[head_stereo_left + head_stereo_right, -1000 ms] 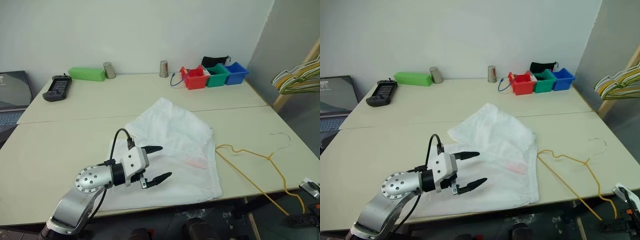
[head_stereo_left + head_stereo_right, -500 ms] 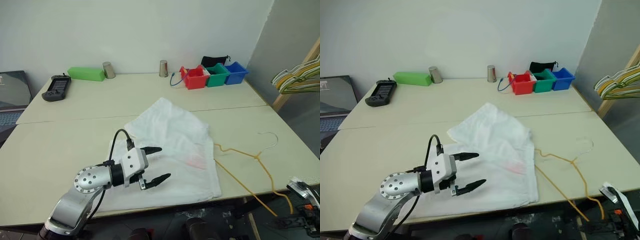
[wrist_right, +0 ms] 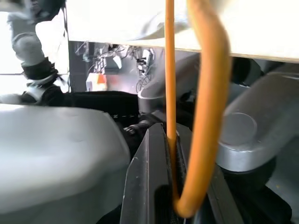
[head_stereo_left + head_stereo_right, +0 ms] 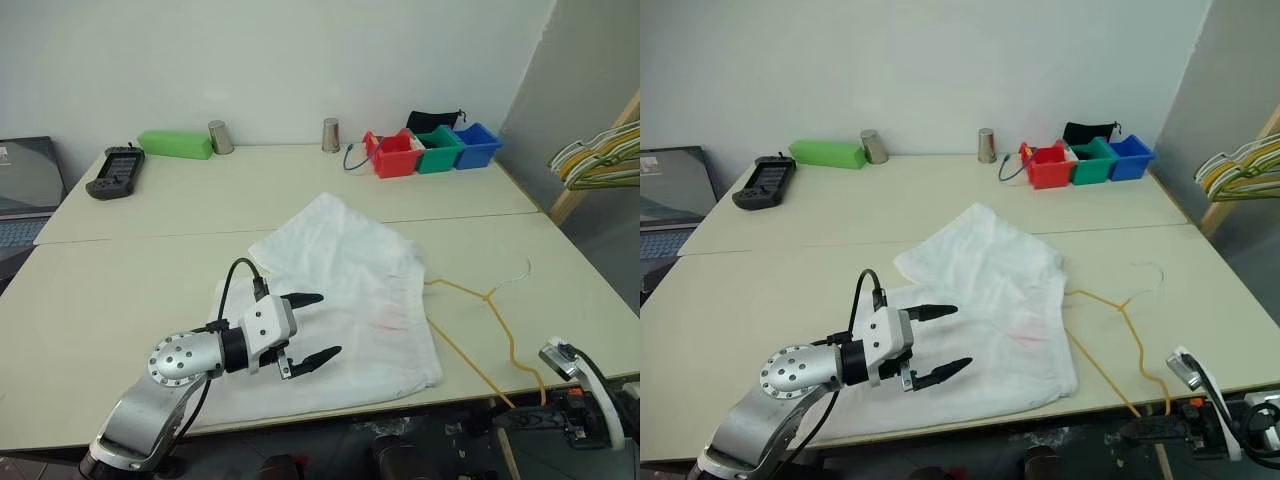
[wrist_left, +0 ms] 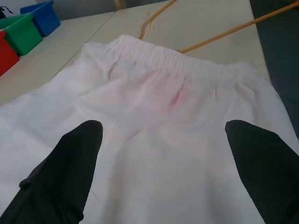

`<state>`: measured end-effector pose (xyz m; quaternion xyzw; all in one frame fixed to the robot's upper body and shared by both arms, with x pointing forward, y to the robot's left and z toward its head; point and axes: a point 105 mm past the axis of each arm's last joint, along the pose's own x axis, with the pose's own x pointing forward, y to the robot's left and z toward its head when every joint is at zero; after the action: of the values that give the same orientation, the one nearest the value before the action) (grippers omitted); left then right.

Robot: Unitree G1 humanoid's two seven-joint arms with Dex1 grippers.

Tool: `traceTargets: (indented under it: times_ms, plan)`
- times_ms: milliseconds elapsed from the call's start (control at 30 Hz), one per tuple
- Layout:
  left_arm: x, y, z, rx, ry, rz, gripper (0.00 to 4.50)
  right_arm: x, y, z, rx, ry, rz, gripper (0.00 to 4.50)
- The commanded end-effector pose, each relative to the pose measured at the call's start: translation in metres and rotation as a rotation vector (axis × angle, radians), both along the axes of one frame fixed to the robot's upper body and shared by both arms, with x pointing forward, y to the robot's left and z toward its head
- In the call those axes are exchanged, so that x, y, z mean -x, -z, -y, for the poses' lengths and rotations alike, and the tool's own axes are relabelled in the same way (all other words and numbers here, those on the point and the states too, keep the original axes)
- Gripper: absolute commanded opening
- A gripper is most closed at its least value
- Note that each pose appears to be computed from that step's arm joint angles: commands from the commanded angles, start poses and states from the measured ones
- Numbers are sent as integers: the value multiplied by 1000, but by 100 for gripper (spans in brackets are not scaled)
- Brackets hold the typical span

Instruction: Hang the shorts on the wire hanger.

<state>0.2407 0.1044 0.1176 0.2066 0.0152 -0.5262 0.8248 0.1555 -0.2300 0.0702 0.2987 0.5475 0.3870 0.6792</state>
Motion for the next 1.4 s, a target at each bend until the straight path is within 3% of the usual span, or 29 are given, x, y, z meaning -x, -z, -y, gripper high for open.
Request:
traceTargets:
  times_ms: [33, 433, 733, 967, 1233, 1400]
  plan:
    - [1, -11, 2, 1, 6, 49, 448, -10, 5, 4, 28, 37, 24, 0]
    - [-1, -12, 3, -7, 13, 61, 448, -34, 1, -33, -89, 13, 72, 0]
    - [-2, -12, 4, -9, 13, 66, 448, -66, 4, -29, -101, 204, 82, 0]
    - [-3, -13, 2, -10, 3, 73, 448, -68, 5, -20, -112, 290, 72, 0]
    - [-3, -15, 4, -14, 18, 80, 448, -100, 5, -36, -146, 384, 107, 0]
    - [-5, -16, 1, -20, 18, 83, 448, -125, -24, -16, -91, 436, 224, 0]
